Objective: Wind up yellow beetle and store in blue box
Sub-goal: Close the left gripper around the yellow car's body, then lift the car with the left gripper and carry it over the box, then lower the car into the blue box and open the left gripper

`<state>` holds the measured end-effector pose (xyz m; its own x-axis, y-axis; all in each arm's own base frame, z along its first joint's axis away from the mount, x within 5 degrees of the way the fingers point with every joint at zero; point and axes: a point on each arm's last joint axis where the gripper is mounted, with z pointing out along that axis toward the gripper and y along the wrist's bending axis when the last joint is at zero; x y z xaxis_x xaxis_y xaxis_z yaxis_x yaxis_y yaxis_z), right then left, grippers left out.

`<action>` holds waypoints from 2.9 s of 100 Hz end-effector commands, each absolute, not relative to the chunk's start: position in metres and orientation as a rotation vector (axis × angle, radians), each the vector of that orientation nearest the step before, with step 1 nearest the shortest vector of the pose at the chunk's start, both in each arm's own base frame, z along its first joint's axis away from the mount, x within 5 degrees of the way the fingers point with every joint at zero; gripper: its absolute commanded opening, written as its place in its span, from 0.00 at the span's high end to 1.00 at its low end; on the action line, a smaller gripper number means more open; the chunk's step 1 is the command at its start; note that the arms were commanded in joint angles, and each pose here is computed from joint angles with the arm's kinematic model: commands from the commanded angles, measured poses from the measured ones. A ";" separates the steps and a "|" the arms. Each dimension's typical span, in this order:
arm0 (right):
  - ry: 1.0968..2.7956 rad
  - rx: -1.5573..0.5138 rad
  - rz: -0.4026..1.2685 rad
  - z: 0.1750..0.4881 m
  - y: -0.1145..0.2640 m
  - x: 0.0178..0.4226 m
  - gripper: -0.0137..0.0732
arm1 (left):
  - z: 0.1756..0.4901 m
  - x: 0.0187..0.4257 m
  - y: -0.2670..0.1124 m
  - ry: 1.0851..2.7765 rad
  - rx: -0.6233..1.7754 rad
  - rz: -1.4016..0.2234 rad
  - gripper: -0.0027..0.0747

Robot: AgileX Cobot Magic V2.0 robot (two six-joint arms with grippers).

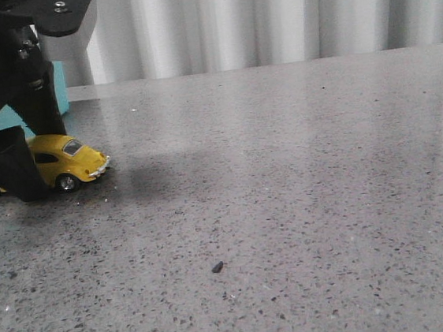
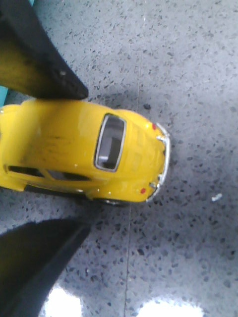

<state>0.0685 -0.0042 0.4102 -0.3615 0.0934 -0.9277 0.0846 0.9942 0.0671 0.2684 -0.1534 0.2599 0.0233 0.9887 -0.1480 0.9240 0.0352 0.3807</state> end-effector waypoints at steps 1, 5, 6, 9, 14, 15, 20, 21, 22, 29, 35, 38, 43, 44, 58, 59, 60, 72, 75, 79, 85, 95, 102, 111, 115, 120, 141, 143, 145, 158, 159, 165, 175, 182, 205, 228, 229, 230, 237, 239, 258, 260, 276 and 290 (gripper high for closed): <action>1.845 0.122 -0.005 0.423 -0.005 0.070 0.89 | 0.280 0.269 -0.157 1.878 1.876 0.258 0.48; 1.845 0.122 -0.005 0.423 -0.005 0.070 0.89 | 0.280 0.269 -0.157 1.878 1.876 0.258 0.52; 1.845 0.122 -0.005 0.423 -0.005 0.070 0.89 | 0.280 0.269 -0.157 1.878 1.876 0.258 0.54; 1.845 0.122 -0.005 0.423 -0.005 0.070 0.89 | 0.280 0.269 -0.157 1.878 1.876 0.258 0.57; 1.845 0.122 -0.005 0.423 -0.005 0.070 0.89 | 0.280 0.269 -0.157 1.878 1.876 0.258 0.63; 1.845 0.122 -0.005 0.423 -0.005 0.070 0.89 | 0.280 0.269 -0.157 1.878 1.876 0.258 0.64; 1.845 0.122 -0.007 0.423 -0.005 0.070 0.89 | 0.280 0.269 -0.157 1.878 1.876 0.258 0.69; 1.845 0.122 -0.007 0.423 -0.005 0.070 0.89 | 0.280 0.269 -0.157 1.878 1.876 0.258 0.70; 1.845 0.122 -0.007 0.423 -0.005 0.070 0.89 | 0.280 0.269 -0.157 1.879 1.875 0.256 0.71; 1.845 0.122 -0.007 0.423 -0.005 0.070 0.89 | 0.282 0.270 -0.158 1.875 1.866 0.252 0.75; 1.845 0.122 -0.010 0.423 -0.006 0.070 0.89 | 0.287 0.272 -0.159 1.868 1.856 0.253 0.77; 1.845 0.122 -0.010 0.423 -0.006 0.070 0.89 | 0.290 0.272 -0.160 1.865 1.847 0.249 0.78; 1.845 0.122 -0.011 0.423 -0.006 0.070 0.89 | 0.297 0.274 -0.162 1.854 1.823 0.239 0.78; 1.845 0.122 -0.011 0.423 -0.006 0.070 0.89 | 0.299 0.275 -0.162 1.850 1.817 0.239 0.78; 1.845 0.121 -0.017 0.423 -0.006 0.070 0.89 | 0.323 0.280 -0.168 1.809 1.738 0.208 0.78; 1.845 0.120 -0.022 0.423 -0.006 0.070 0.89 | 0.325 0.280 -0.169 1.807 1.734 0.205 0.78; 1.845 0.120 -0.024 0.423 -0.006 0.070 0.89 | 0.327 0.281 -0.169 1.802 1.727 0.205 0.78; 1.845 0.118 -0.040 0.423 -0.007 0.070 0.89 | 0.349 0.284 -0.173 1.761 1.667 0.187 0.78; 1.845 0.118 -0.040 0.423 -0.007 0.070 0.89 | 0.354 0.284 -0.174 1.749 1.654 0.188 0.78; 1.845 0.118 -0.040 0.423 -0.007 0.070 0.89 | 0.362 0.286 -0.175 1.730 1.636 0.194 0.78; 1.845 0.118 -0.040 0.423 -0.007 0.070 0.89 | 0.374 0.286 -0.175 1.713 1.609 0.197 0.78; 1.845 0.118 -0.040 0.423 -0.007 0.070 0.89 | 0.399 0.286 -0.171 1.748 1.513 0.190 0.78; 1.845 0.118 -0.040 0.423 -0.007 0.070 0.89 | 0.413 0.284 -0.165 1.786 1.465 0.218 0.78; 1.845 0.118 -0.040 0.423 -0.007 0.070 0.89 | 0.429 0.281 -0.154 1.818 1.419 0.295 0.78; 1.845 0.118 -0.040 0.423 -0.007 0.070 0.89 | 0.435 0.280 -0.147 1.834 1.381 0.322 0.78; 1.845 0.118 -0.040 0.423 -0.007 0.070 0.89 | 0.442 0.278 -0.138 1.850 1.329 0.345 0.78; 1.845 0.118 -0.040 0.423 -0.007 0.070 0.89 | 0.455 0.273 -0.092 1.980 1.160 0.384 0.78; 1.845 0.118 -0.040 0.423 -0.007 0.070 0.89 | 0.454 0.274 -0.088 2.000 1.145 0.388 0.78; 1.845 0.118 -0.040 0.423 -0.007 0.070 0.89 | 0.454 0.274 -0.083 2.017 1.132 0.393 0.78; 1.845 0.118 -0.040 0.423 -0.007 0.070 0.89 | 0.449 0.277 -0.061 2.118 1.042 0.325 0.78; 1.845 0.118 -0.040 0.423 -0.007 0.070 0.89 | 0.449 0.278 -0.059 2.122 1.029 0.322 0.78; 1.845 0.118 -0.040 0.423 -0.007 0.070 0.89 | 0.444 0.281 -0.052 2.157 0.986 0.272 0.78; 1.851 0.119 -0.040 0.423 -0.007 0.070 0.89 | 0.435 0.288 -0.038 2.219 0.924 0.232 0.78; 1.851 0.119 -0.040 0.423 -0.007 0.070 0.89 | 0.426 0.293 -0.030 2.271 0.894 0.203 0.78; 1.860 0.120 -0.040 0.422 -0.007 0.070 0.89 | 0.392 0.316 -0.021 2.396 0.872 0.145 0.77; 1.860 0.120 -0.040 0.422 -0.007 0.070 0.89 | 0.361 0.339 -0.023 2.504 0.863 0.075 0.77; 1.860 0.120 -0.040 0.422 -0.007 0.070 0.89 | 0.360 0.340 -0.023 2.508 0.859 0.070 0.77; 1.860 0.120 -0.040 0.422 -0.007 0.070 0.89 | 0.358 0.341 -0.023 2.513 0.858 0.065 0.77; 1.860 0.120 -0.040 0.422 -0.007 0.070 0.89 | 0.349 0.347 -0.023 2.545 0.840 0.052 0.77; 1.860 0.120 -0.040 0.422 -0.007 0.070 0.89 | 0.347 0.349 -0.023 2.551 0.841 0.050 0.77; 1.858 0.120 -0.040 0.422 -0.007 0.070 0.89 | 0.323 0.357 -0.024 2.653 0.863 0.007 0.77; 1.858 0.120 -0.040 0.422 -0.007 0.070 0.89 | 0.322 0.358 -0.024 2.657 0.859 0.006 0.77; 1.858 0.118 -0.056 0.422 -0.008 0.070 0.89 | 0.320 0.362 -0.024 2.648 0.835 0.012 0.75; 1.825 0.111 -0.080 0.425 -0.009 0.070 0.89 | 0.320 0.363 -0.023 2.641 0.821 0.015 0.59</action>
